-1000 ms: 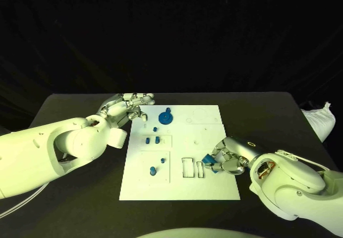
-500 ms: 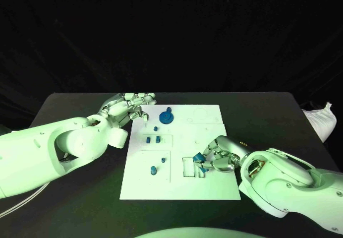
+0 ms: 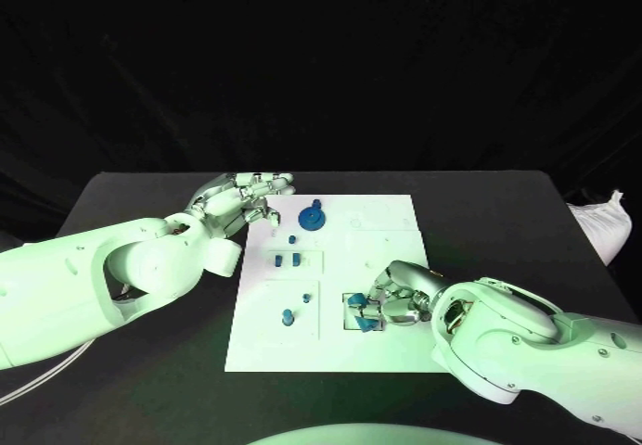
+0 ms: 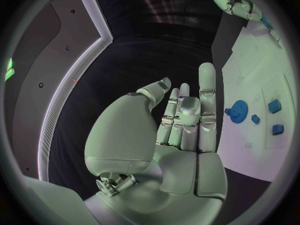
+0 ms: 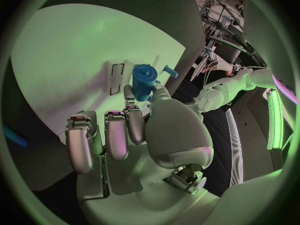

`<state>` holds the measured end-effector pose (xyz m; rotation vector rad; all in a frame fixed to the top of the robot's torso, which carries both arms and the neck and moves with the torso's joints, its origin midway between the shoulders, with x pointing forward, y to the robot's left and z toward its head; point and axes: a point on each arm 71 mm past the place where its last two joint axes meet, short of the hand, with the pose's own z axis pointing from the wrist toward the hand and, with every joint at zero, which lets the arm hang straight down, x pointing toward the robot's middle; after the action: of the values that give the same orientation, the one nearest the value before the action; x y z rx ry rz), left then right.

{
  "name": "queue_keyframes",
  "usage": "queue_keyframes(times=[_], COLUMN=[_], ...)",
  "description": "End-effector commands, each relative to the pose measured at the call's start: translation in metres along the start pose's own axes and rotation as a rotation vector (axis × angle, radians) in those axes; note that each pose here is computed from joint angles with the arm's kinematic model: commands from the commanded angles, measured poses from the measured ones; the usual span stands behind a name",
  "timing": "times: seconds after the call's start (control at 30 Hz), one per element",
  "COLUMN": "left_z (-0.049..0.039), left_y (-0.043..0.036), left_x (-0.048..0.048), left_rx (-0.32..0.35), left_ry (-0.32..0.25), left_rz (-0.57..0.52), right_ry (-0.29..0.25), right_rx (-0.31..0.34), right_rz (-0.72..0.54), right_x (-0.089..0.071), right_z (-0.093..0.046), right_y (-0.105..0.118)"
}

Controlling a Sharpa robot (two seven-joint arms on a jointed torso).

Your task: Assemble the parts on the task board

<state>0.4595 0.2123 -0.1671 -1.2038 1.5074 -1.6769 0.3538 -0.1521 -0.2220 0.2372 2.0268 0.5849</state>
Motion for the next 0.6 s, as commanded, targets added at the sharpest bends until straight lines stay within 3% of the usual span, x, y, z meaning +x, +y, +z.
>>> queue_keyframes(times=[0.03, 0.6], left_z=[0.0000, -0.0008], left_y=[-0.0005, -0.0007], left_x=[0.0031, 0.0026], left_rx=[0.004, 0.003], left_ry=[0.023, 0.022], left_rz=[-0.010, -0.010], right_ry=[0.038, -0.024], right_rx=[0.040, 0.034], right_rz=[-0.020, -0.088], right_x=[0.0040, 0.0029], right_z=[0.0014, 0.0085], right_y=[-0.0012, 0.0039])
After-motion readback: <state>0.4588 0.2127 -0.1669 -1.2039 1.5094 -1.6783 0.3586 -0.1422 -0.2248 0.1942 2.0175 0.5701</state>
